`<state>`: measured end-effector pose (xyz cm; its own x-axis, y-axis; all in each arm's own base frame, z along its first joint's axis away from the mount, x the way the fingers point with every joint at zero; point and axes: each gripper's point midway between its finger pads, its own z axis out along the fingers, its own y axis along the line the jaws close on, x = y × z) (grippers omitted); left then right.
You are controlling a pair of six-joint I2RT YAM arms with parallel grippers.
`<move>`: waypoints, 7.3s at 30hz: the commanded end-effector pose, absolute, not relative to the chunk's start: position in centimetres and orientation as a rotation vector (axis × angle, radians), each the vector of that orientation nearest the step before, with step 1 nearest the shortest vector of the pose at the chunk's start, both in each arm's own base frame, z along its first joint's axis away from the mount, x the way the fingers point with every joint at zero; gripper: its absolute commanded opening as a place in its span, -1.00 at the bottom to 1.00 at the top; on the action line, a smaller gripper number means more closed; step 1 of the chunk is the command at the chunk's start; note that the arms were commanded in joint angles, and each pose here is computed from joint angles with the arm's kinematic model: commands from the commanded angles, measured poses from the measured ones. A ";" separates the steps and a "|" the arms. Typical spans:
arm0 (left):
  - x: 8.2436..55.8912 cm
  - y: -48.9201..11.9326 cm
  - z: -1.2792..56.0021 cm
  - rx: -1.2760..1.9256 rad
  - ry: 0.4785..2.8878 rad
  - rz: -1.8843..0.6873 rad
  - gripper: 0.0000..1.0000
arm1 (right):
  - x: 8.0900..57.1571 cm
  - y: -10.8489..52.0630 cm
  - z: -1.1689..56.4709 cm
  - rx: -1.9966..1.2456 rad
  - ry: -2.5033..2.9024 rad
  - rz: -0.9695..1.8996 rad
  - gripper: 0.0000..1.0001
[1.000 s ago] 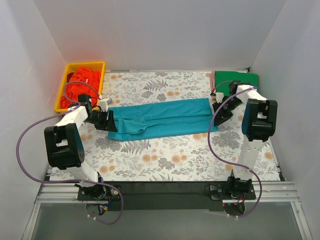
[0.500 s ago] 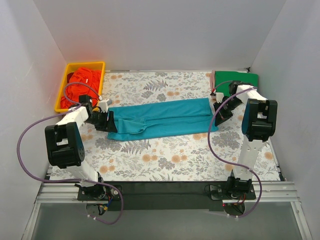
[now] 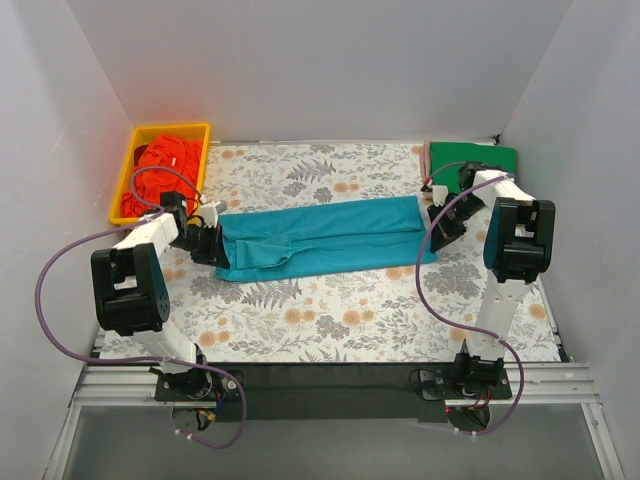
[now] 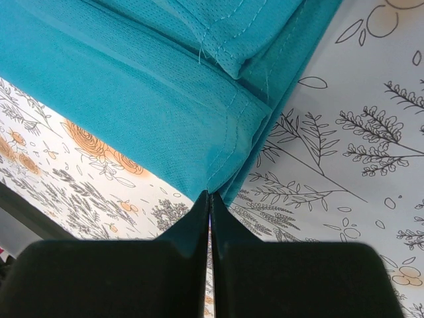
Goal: Fold and stack the t-shirts
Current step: Fold the tshirt
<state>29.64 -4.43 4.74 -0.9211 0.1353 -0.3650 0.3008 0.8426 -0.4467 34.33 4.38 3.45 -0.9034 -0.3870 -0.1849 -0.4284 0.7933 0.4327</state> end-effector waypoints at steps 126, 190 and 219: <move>31.6 -12.6 7.8 0.190 2.617 -0.786 0.14 | 33.8 11.2 2.0 -0.967 2.787 0.739 -0.48; 43.2 -17.5 12.6 0.365 2.439 -0.695 -0.08 | 32.6 28.1 12.1 -1.175 2.308 1.130 -0.55; 43.9 -17.2 0.1 0.239 2.618 -0.760 -0.65 | 45.9 28.5 1.0 -0.791 2.450 1.004 -0.68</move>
